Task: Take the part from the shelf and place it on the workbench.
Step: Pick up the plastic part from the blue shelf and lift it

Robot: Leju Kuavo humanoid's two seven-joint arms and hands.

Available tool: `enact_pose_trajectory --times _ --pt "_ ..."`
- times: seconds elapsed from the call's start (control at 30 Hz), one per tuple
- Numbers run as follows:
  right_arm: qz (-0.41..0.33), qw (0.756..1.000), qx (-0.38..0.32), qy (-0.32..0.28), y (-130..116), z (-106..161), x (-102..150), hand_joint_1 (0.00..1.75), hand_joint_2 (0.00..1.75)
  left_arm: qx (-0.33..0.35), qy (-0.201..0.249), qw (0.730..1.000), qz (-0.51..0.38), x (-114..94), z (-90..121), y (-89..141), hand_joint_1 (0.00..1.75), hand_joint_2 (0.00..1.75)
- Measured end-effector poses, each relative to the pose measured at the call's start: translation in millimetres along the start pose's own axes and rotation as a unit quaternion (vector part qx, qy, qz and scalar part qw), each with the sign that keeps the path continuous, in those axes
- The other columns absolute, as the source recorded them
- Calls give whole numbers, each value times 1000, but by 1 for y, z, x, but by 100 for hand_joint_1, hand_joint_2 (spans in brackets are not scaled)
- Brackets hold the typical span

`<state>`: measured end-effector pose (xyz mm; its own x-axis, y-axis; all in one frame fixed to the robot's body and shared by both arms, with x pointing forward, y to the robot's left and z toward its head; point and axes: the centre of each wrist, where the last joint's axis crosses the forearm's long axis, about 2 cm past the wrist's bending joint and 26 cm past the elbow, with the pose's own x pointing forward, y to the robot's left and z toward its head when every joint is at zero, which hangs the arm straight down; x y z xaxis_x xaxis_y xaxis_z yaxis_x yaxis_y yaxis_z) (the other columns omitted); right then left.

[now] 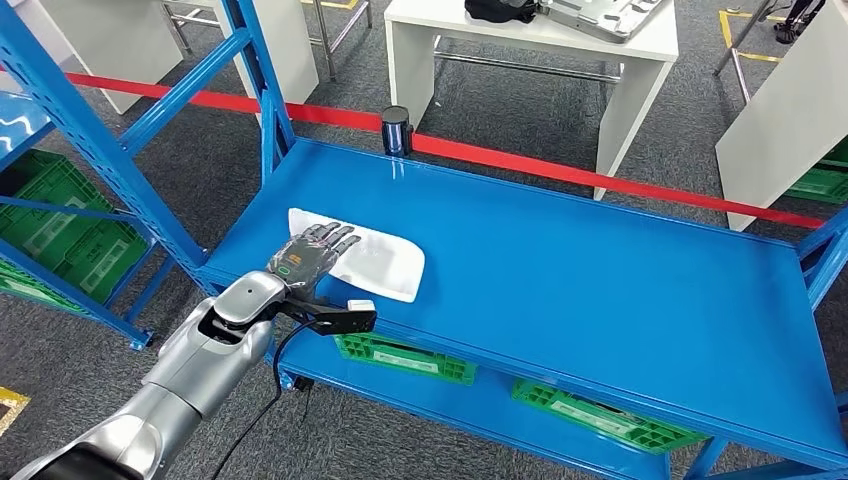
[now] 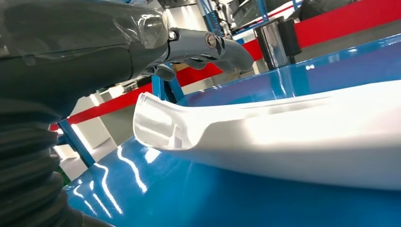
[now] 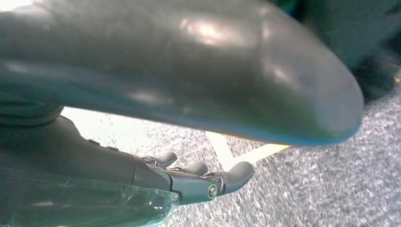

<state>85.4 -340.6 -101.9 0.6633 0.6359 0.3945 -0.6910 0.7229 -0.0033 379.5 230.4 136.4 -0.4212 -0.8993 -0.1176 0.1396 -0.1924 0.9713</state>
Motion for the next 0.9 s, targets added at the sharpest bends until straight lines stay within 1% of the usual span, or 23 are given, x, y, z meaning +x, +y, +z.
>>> enact_pose_trajectory --times 0.33,0.37,0.47,0.5,0.77,0.9 --pt "-1 1000 0 -1 -1 -1 4 0 0 1 -7 1000 0 1 -2 -2 2 175" --pt "-1 1000 0 -1 -1 -1 4 0 0 -1 -8 1000 1 1 -1 -3 41 175" --pt "0 1000 0 -1 -1 -1 4 0 0 -5 -10 1000 2 0 -1 -6 170 175" --pt "0 1000 1 -2 0 -2 5 0 0 -5 -10 1000 2 0 -2 -5 175 175" --pt "-6 1000 -1 -7 0 -2 8 0 0 0 -27 1000 9 -2 -5 -1 175 175" --pt "-6 1000 -2 -6 -2 -2 6 0 0 -4 -31 999 13 0 -6 -4 175 175"
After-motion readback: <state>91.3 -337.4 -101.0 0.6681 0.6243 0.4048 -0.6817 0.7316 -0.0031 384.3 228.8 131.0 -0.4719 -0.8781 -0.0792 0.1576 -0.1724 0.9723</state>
